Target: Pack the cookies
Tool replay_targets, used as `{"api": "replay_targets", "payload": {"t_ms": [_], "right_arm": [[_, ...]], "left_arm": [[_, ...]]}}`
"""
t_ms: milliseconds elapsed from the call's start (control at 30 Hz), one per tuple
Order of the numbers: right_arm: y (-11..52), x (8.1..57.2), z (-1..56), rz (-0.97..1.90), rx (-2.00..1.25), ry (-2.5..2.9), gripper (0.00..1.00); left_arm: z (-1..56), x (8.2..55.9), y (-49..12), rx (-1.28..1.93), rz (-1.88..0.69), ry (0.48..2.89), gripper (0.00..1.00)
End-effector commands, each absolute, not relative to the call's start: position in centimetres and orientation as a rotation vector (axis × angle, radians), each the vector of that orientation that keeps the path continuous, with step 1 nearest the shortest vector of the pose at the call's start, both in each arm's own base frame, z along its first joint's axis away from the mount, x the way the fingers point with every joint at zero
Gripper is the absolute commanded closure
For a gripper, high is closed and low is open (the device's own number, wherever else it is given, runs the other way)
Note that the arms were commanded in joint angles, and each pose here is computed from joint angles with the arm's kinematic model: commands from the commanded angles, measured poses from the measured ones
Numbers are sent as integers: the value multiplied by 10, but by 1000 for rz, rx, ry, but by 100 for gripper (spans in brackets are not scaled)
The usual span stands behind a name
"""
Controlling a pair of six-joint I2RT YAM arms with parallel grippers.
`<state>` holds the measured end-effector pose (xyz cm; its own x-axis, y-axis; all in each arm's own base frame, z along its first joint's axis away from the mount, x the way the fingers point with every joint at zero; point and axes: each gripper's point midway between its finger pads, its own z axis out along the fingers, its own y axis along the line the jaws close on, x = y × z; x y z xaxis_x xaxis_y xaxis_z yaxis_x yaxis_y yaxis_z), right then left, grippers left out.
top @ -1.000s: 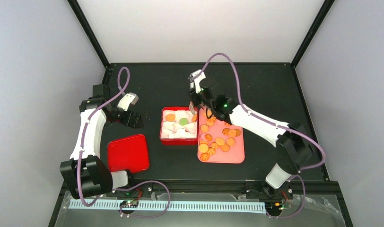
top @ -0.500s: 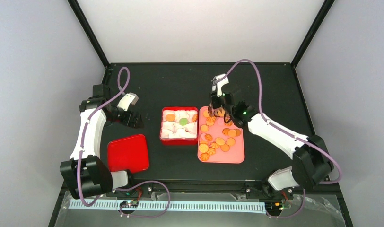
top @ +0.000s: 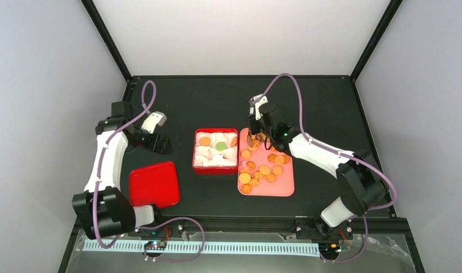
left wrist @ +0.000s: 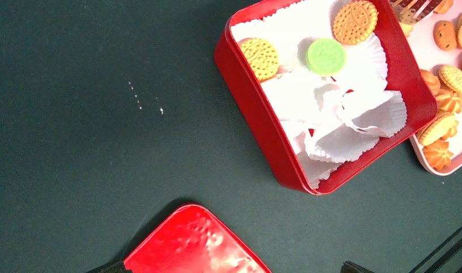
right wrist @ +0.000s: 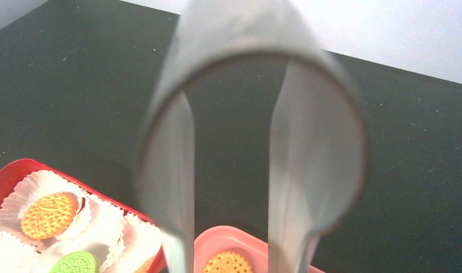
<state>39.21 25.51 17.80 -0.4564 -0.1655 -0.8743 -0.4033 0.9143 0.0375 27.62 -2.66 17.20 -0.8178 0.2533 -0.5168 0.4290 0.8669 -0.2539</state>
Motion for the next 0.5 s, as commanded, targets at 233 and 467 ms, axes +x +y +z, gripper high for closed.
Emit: {"api": "replay_targets", "payload": {"t_ms": [233, 467], "right_arm": [[256, 388, 187, 352, -373, 2023, 73], [250, 381, 221, 357, -369, 1957, 81]], "left_arm": [[184, 276, -25, 512, -475, 2537, 1], [184, 277, -25, 504, -483, 2535, 1]]}}
